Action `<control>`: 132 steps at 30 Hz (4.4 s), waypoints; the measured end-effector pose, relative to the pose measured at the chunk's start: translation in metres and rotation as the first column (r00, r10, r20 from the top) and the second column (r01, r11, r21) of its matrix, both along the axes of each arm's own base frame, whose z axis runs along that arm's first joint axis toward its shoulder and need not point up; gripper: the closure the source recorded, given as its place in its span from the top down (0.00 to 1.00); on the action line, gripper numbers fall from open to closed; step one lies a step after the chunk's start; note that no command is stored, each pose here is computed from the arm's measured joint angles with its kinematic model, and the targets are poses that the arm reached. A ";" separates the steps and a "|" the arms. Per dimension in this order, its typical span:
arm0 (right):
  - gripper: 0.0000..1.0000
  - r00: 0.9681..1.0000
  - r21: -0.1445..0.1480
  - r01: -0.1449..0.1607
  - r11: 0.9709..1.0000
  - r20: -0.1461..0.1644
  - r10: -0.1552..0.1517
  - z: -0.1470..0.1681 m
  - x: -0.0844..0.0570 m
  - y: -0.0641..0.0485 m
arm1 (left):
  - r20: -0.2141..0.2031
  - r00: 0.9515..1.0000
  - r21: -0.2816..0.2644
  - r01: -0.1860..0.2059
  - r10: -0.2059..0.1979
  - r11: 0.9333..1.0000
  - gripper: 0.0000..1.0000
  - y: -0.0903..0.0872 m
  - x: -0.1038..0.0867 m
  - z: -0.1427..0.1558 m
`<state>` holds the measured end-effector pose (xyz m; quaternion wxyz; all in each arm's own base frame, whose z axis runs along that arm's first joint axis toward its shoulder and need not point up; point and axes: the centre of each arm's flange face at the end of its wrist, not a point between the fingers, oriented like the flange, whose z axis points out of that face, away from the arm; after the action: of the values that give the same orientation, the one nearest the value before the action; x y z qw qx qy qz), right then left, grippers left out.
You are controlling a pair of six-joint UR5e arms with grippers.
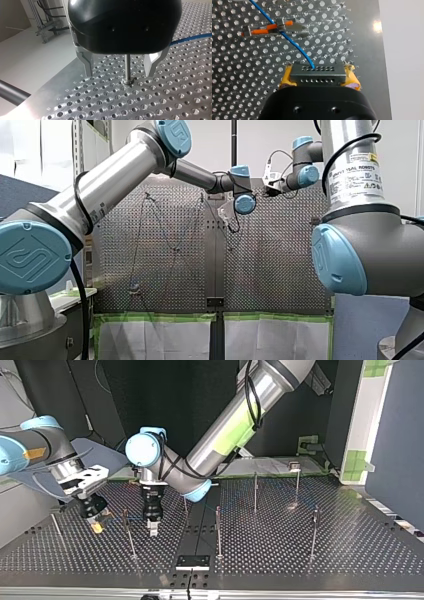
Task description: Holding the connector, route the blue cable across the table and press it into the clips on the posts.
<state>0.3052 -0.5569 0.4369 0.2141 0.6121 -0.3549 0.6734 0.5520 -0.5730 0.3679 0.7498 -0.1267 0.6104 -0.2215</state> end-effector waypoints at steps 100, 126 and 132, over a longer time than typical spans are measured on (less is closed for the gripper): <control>0.00 1.000 0.000 0.000 1.000 0.000 0.000 0.000 0.000 0.000 | -0.058 0.998 0.020 0.007 -0.006 1.000 1.00 -0.008 -0.065 0.026; 0.00 1.000 0.000 0.000 1.000 0.000 0.000 0.000 0.000 0.000 | -0.053 0.995 -0.014 0.086 -0.087 0.996 1.00 0.055 -0.012 -0.017; 0.00 1.000 0.000 0.000 1.000 0.000 0.000 0.000 0.000 0.000 | -0.099 0.980 0.069 0.181 -0.174 0.981 1.00 0.035 -0.050 -0.032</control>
<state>0.3052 -0.5569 0.4369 0.2141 0.6121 -0.3550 0.6734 0.5016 -0.5384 0.3364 0.7022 -0.0525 0.6616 -0.2576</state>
